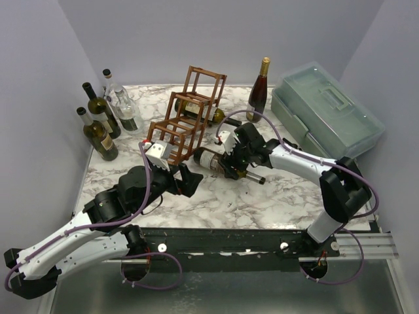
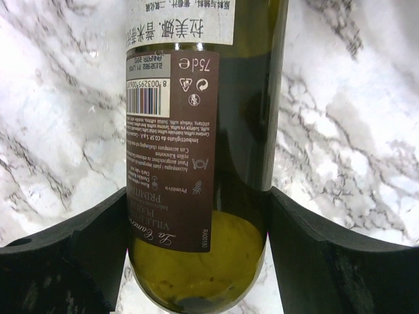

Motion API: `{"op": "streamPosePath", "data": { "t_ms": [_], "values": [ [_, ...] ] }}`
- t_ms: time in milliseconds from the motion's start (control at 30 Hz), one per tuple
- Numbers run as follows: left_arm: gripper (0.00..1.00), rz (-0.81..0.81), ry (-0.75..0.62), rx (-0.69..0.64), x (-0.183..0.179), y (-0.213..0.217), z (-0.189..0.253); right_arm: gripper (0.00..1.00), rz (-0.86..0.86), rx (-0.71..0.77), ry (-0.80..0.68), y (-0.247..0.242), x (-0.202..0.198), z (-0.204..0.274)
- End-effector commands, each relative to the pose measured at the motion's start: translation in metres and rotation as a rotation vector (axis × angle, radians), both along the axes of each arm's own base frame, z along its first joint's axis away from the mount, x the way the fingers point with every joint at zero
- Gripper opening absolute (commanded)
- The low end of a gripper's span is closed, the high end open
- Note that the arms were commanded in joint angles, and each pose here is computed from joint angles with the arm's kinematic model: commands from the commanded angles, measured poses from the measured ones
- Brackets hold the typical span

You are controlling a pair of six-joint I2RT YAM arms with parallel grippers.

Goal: Take the wine bottle off the wine rack
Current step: Pick up the wine bottle from the wine rack.

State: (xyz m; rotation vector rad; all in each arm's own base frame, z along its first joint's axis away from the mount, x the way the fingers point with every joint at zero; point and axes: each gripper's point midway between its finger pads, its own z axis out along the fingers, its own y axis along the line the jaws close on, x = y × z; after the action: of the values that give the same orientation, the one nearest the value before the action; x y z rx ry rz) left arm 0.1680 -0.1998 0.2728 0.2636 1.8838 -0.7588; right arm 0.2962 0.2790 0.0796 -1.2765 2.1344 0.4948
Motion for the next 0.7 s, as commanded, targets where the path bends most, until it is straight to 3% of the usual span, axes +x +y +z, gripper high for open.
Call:
{"op": "streamPosePath", "data": {
  "t_ms": [0,267,500,667],
  "values": [
    [0.99,-0.013,-0.015,-0.002,0.001,-0.002,0.0,0.33,0.024,0.023,-0.023,-0.007,-0.008,0.015],
    [0.99,-0.112,-0.052,0.004,-0.004,-0.018,-0.002,0.33,0.058,0.017,-0.028,-0.02,-0.019,0.017],
    [0.99,-0.391,-0.162,0.077,-0.026,-0.049,-0.021,0.33,0.12,-0.033,-0.003,-0.034,-0.032,0.018],
    [0.99,-0.493,-0.307,0.169,-0.033,-0.065,-0.034,0.33,0.133,-0.061,0.08,-0.042,-0.045,0.021]
  ]
}}
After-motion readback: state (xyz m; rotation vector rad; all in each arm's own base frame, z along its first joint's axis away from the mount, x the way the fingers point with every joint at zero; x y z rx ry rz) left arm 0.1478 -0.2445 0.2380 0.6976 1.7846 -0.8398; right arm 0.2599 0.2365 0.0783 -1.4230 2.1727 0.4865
